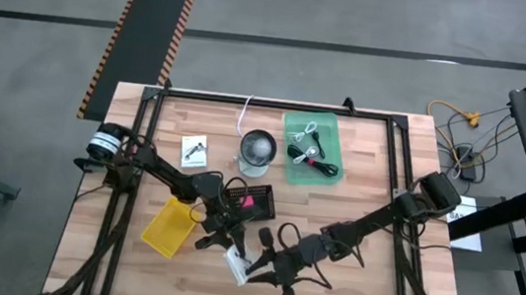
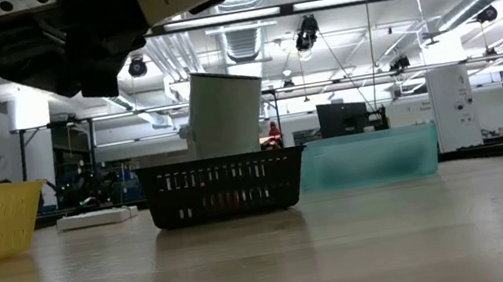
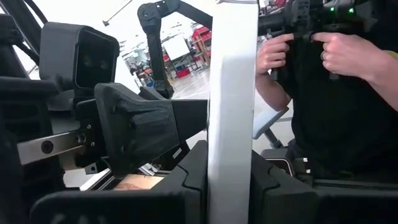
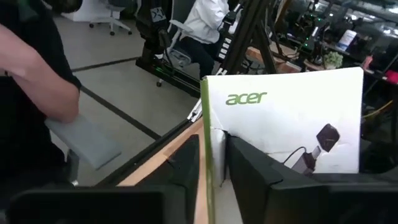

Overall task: Pick and place items into bin
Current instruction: Put the bottom white box into the yellow bin

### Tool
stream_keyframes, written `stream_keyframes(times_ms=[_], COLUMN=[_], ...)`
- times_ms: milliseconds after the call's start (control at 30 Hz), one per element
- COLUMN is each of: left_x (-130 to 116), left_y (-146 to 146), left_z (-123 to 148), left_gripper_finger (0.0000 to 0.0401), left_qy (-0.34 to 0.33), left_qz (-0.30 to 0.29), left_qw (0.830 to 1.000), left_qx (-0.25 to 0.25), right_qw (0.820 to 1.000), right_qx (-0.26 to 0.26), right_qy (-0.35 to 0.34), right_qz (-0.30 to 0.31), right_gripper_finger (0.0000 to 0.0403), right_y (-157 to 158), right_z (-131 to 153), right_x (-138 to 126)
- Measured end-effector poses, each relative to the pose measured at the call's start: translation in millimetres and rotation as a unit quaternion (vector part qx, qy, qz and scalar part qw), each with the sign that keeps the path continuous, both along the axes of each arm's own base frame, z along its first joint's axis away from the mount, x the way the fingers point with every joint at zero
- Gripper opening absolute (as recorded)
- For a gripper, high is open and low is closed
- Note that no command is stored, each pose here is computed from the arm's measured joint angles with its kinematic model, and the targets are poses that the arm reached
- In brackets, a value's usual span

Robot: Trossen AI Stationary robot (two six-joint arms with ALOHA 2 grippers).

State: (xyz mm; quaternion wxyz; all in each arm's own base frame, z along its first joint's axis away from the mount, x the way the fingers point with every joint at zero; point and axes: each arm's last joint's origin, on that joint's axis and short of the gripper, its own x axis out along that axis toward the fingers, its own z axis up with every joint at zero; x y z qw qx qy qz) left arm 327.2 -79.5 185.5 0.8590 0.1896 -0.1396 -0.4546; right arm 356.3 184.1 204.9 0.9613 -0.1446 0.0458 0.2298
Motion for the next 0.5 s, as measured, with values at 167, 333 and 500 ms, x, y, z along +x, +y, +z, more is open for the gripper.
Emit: stream_keyframes(times_ms=[167,333,500], left_x=[-0.1,0.0,-1.1], left_y=[0.0,0.6,0.1], left_z=[-0.2,-0.9,-3.2], left_gripper_finger=[0.0028,0.0028,0.0028], left_qy=[0.001,0.007,0.015], left_qz=[-0.001,0.004,-0.001], left_qw=[1.000,1.000,1.000], left_qx=[0.000,0.001,0.003], right_qw=[1.000,0.999,0.995], right_qx=[0.009,0.008,0.028], right_qy=[0.006,0.043,0.094], right_qz=[0.001,-0.002,-0.023], right_gripper_finger=[0.0120,0.0165,0.0189], right_y=[0.6,-2.9,-12.3], right_z=[0.4,9.9,29.3], right_x=[-0.7,-8.1,-21.6])
